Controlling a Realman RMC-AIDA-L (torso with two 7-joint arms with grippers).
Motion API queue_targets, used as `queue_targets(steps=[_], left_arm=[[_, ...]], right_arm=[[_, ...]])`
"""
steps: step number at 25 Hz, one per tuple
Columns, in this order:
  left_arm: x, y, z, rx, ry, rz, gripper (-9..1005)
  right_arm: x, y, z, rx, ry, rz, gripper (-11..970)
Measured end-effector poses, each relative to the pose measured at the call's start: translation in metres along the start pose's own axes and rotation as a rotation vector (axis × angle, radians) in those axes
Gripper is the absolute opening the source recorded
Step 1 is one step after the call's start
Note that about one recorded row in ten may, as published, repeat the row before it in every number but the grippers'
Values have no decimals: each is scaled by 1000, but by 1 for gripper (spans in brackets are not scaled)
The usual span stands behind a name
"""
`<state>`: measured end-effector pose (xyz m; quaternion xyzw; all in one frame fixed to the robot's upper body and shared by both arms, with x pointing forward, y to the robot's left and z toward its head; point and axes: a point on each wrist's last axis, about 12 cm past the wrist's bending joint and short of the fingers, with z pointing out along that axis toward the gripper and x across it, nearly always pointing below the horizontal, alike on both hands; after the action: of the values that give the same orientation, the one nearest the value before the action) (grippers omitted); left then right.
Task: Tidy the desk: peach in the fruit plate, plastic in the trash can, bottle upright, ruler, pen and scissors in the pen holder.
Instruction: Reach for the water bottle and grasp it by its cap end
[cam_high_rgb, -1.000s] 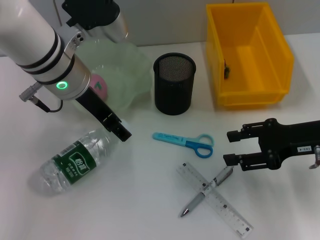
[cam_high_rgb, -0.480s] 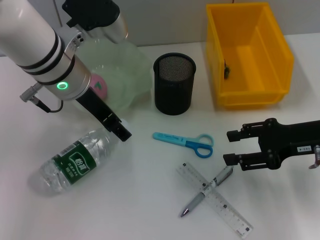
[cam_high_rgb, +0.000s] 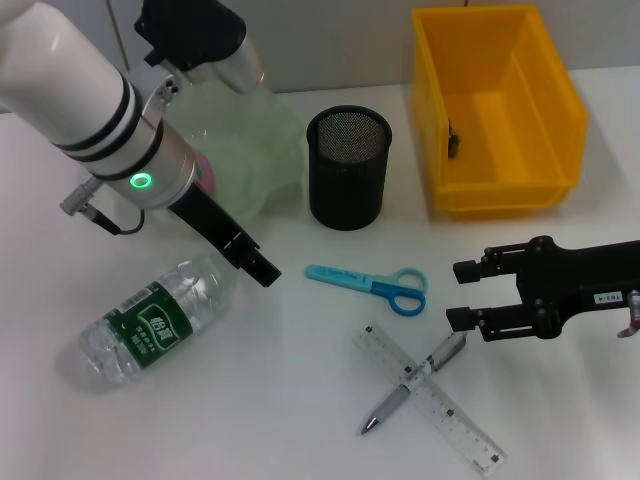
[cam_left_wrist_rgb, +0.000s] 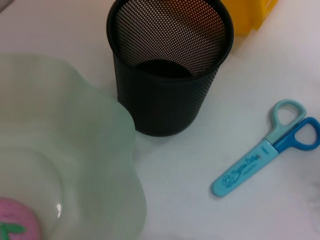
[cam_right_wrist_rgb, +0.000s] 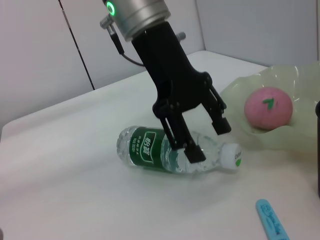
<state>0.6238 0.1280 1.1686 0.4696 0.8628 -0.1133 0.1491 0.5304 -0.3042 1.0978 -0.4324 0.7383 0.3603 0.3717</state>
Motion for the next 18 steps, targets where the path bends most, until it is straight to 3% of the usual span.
queue_targets(steps=[6, 18], left_arm=[[5, 1, 10, -4, 16, -3, 834], [6, 2, 11, -18, 15, -2, 835]], right_arm=[[0, 0, 0, 0, 0, -1, 664], [0, 0, 0, -2, 1, 0, 665]])
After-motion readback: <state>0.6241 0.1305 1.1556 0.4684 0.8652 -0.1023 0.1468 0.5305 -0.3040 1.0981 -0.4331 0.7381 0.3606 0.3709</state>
